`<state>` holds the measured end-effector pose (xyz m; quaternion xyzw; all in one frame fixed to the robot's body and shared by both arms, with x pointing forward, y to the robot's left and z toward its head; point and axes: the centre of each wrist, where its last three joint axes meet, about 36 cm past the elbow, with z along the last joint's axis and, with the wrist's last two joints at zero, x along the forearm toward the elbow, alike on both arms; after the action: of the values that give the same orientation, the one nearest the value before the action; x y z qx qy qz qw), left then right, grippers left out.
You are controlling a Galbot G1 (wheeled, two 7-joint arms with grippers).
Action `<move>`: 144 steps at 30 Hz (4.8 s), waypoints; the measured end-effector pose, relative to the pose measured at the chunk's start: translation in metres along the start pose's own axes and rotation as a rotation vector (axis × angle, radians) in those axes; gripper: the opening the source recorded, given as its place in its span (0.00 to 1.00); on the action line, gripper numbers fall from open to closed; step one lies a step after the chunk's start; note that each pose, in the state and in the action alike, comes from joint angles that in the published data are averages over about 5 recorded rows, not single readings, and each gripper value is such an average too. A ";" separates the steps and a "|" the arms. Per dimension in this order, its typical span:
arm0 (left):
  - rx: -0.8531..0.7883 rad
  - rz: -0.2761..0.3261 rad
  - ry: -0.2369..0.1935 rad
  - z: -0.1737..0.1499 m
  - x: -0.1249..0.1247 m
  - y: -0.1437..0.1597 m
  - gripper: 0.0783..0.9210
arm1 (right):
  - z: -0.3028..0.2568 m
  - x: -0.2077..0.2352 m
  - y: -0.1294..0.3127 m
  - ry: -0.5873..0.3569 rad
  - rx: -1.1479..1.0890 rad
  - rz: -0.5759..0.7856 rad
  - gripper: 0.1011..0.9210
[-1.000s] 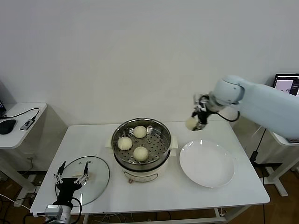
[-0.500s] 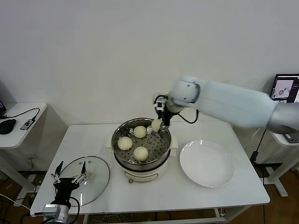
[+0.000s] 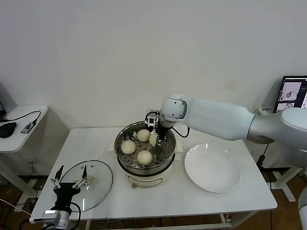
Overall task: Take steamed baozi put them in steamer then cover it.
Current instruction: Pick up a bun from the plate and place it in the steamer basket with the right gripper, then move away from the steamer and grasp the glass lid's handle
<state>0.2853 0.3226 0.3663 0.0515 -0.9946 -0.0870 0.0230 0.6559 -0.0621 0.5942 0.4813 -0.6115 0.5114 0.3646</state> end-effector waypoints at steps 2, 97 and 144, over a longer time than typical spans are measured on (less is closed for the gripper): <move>0.000 0.000 0.000 0.000 0.000 0.000 0.88 | 0.001 -0.005 0.001 0.006 -0.003 -0.003 0.65; -1.447 0.236 0.003 0.089 -0.012 0.068 0.88 | 0.334 -0.068 0.443 -0.551 -1.108 1.236 0.88; -1.386 0.213 0.042 0.110 -0.089 0.056 0.35 | 0.309 -0.098 0.466 -0.497 -1.098 1.159 0.88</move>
<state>0.3621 0.4058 0.2644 -0.0711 -0.7090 -0.6973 0.0783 0.2486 -0.3361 0.3087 -0.0567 -0.9871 0.1260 0.0809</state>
